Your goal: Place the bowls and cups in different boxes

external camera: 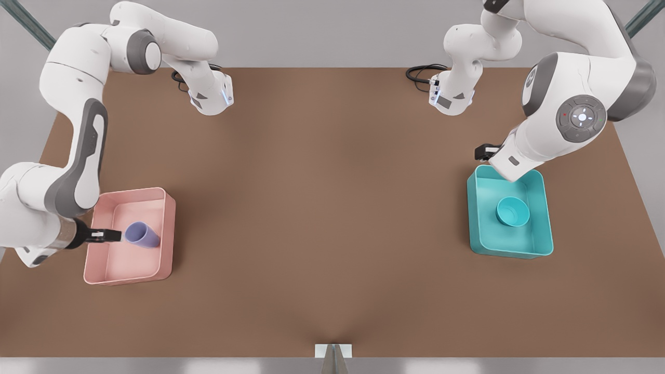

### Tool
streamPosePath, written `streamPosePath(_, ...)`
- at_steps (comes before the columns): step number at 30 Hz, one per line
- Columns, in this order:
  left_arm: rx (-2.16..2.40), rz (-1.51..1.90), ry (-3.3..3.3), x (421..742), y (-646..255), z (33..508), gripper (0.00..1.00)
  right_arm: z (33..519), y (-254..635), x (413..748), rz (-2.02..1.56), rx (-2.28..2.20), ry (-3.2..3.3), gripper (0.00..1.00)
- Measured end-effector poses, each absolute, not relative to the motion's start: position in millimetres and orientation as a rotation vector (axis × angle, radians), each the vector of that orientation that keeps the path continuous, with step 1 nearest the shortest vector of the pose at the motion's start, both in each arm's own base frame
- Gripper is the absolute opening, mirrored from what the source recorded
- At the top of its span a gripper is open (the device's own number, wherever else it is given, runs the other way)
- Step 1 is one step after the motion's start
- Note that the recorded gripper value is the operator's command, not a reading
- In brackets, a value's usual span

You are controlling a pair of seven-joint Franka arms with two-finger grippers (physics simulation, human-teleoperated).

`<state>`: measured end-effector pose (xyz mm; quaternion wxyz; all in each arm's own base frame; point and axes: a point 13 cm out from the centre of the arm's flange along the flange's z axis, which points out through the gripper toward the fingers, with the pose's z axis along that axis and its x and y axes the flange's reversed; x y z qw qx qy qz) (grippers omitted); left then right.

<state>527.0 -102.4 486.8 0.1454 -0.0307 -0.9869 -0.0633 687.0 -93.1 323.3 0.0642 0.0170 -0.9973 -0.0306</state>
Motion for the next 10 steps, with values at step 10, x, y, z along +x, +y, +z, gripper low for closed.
streamPosePath(10,-0.083,-0.183,-2.841,527,-101,487,1.00,424,-21,579,-0.009,0.119,-2.908,1.00)
